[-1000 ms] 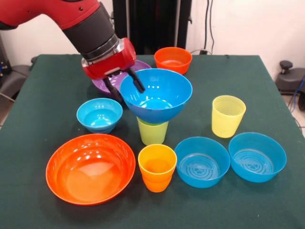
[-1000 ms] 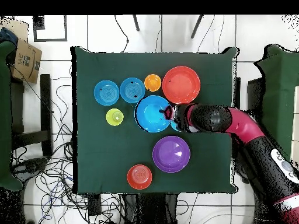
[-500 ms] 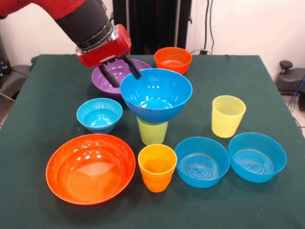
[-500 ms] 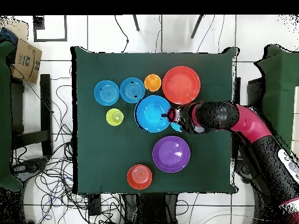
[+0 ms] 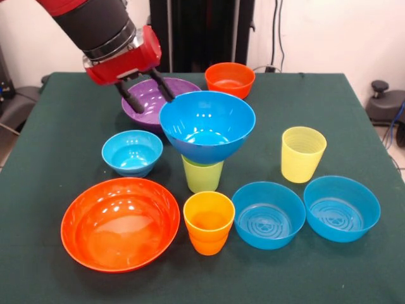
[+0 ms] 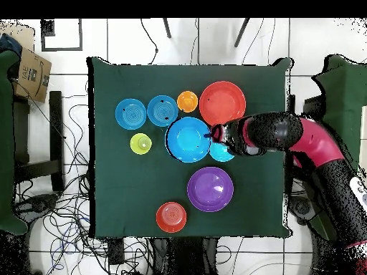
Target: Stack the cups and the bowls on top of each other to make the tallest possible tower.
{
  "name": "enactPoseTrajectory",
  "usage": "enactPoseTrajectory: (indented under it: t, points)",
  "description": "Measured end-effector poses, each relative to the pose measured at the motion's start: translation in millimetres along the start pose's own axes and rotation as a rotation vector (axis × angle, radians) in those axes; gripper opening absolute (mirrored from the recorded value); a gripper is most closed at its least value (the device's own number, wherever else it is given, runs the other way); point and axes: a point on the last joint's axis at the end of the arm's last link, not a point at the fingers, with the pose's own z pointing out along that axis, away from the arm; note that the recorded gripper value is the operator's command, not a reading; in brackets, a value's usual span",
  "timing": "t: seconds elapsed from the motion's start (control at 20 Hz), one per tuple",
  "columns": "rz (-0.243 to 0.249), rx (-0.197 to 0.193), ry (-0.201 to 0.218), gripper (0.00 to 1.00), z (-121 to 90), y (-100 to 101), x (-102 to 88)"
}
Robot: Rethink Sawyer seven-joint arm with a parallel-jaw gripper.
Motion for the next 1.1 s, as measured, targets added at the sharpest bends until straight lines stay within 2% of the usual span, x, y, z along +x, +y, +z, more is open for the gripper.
enactPoseTrajectory:
  t: [0.05,0.25,0.5,0.6,0.75,0.85,0.9,0.95,1.1]
  points:
    - [-0.001,0.005,-0.006,1.0,-2,0,-2.9]
    - [-0.033,0.083,-0.051,1.0,-11,-1,-23.2]
    - [-0.108,0.232,-0.138,1.0,-8,-10,-42.1]
    - [-0.147,0.297,-0.203,1.0,-2,-18,-52.1]
    - [-0.179,0.345,-0.262,1.0,4,-26,-61.2]
    - [-0.213,0.393,-0.312,1.0,10,-32,-68.1]
    - [-0.241,0.431,-0.34,1.0,15,-36,-71.6]
    - [-0.252,0.446,-0.35,1.0,17,-37,-72.6]
    - [-0.314,0.528,-0.384,1.0,34,-40,-74.7]
